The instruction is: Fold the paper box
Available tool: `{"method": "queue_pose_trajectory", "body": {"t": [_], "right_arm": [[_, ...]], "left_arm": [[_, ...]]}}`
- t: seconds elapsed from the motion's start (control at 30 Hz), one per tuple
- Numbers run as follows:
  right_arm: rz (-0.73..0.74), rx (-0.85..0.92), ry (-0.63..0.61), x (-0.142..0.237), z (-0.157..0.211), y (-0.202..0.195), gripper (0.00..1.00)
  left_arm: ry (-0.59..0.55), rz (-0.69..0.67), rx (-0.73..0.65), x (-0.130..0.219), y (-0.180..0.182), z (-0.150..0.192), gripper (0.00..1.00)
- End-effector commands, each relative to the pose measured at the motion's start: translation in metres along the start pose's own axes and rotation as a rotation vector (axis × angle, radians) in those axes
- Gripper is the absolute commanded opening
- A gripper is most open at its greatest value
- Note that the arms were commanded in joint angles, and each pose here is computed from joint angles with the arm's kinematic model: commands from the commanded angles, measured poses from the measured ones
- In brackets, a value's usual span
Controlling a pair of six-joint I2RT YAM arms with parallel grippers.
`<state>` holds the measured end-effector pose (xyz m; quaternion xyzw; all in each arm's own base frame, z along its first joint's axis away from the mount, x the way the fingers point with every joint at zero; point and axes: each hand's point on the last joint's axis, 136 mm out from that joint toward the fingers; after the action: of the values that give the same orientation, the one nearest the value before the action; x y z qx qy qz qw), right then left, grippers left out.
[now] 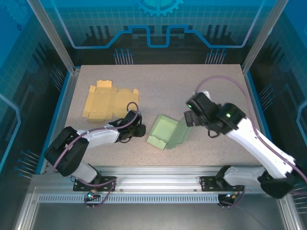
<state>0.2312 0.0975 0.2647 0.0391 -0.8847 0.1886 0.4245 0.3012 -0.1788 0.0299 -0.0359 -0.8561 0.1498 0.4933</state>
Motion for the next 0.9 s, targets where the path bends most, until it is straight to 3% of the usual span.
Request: {"method": "queue_pose_trajectory", "body": {"t": [0.0,0.17,0.3,0.43,0.87], "right_arm": [[-0.013,-0.133,0.088,-0.027,0.042,0.000,0.96],[-0.118,-0.290,0.154,-0.072,0.082,0.017,0.64],[-0.339,-0.350,0.175,-0.109,0.089,0.063,0.64],[-0.433,-0.363,0.168,-0.133,0.078,0.083,0.64],[-0.559,-0.386,0.126,-0.194,-0.013,0.068,0.64]], "left_arm": [[0.010,0.054,-0.007,-0.003,-0.011,-0.003,0.52],[0.031,0.102,0.008,-0.006,-0.019,0.003,0.49],[0.053,0.135,0.015,-0.010,-0.024,0.009,0.47],[0.089,0.155,0.021,-0.015,-0.027,0.024,0.45],[0.079,0.363,0.026,0.008,-0.095,0.059,0.44]]}}
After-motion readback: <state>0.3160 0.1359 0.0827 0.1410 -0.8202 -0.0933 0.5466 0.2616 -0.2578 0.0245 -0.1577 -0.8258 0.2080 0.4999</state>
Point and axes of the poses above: each hand's point on the last joint's axis, 136 mm out from that joint toward the fingers, its own x axis back along the fingers, its own y axis along the line the jaws close on, z = x × y, and after that the axes turned 12 degrees about x, right-handed
